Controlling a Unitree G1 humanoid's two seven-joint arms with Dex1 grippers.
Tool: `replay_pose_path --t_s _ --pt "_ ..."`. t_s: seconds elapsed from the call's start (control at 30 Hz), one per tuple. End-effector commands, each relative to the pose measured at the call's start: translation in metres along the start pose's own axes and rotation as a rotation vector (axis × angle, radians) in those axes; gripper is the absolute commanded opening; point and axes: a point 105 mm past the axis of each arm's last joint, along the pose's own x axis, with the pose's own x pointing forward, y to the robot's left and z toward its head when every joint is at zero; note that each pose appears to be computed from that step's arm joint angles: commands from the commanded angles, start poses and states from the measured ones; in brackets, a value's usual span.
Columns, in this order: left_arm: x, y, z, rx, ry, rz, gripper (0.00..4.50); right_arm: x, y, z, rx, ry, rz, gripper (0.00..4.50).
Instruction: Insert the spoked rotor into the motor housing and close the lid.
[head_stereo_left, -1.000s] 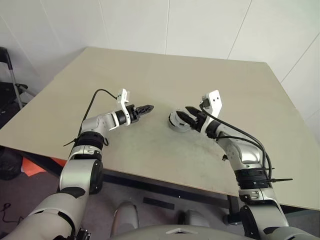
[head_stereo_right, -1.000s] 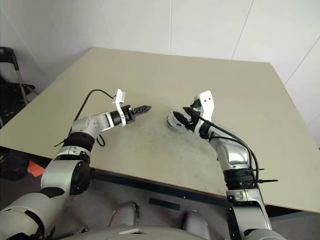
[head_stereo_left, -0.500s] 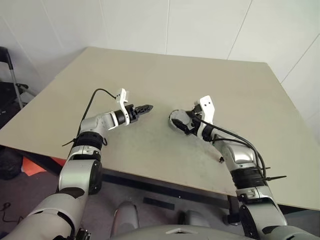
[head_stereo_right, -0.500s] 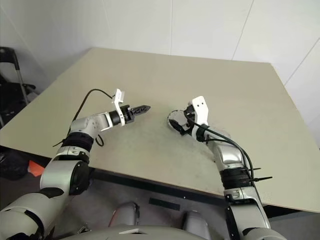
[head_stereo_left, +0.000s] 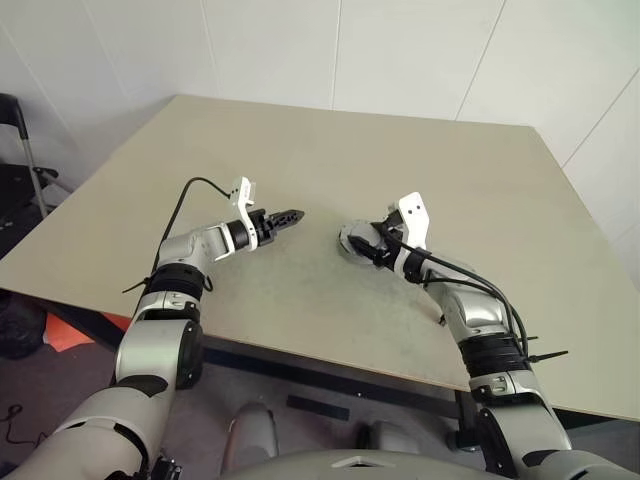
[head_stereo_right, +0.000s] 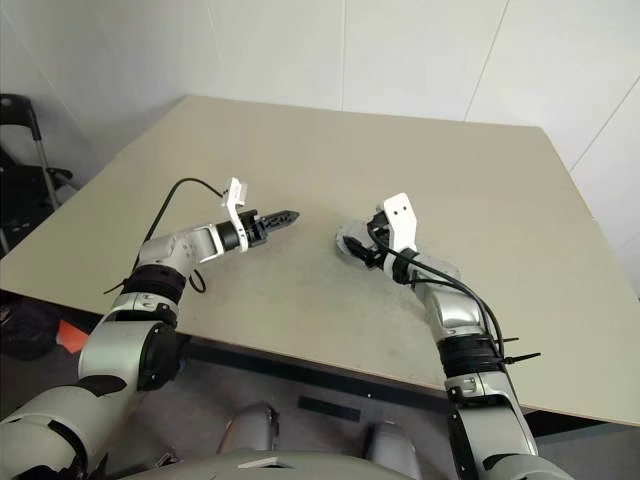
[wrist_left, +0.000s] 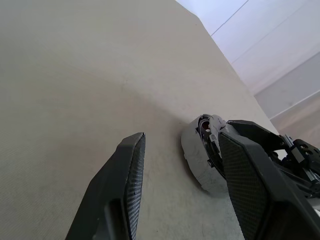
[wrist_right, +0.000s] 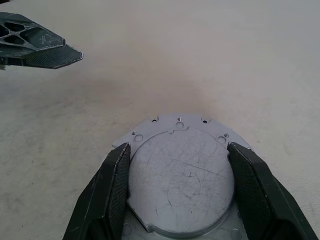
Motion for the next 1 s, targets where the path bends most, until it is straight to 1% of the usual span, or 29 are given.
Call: replay_pose_path --t_s 0.03,0.1,0.17,0.53,0.8,1.0 --pt "-0.001 -0.006 0.015 0.036 -0.039 -0.013 2.45 0.002 -0.007 0.023 0.039 -0.064 -0.024 2.95" --pt "-0.001 -0.005 0.015 0.035 -0.040 -0.011 2.45 0.002 -0.009 0.030 0.068 -0.082 -0.026 2.95" --pt "-0.002 -0.004 0.015 0.034 -0.042 -0.009 2.45 0.003 -0.009 0.031 0.064 -0.078 -0.030 2.95" --pt "-0.004 -0.003 0.017 0.035 -0.048 -0.001 2.45 0.005 -0.010 0.006 -0.026 0.020 -0.044 2.95" --pt "-0.004 -0.004 0.017 0.036 -0.049 -0.004 2.45 0.010 -0.008 -0.006 -0.039 0.049 -0.062 2.95" --pt "-0.004 -0.004 0.017 0.035 -0.052 -0.004 2.45 0.010 -0.005 -0.008 -0.048 0.064 -0.046 2.95"
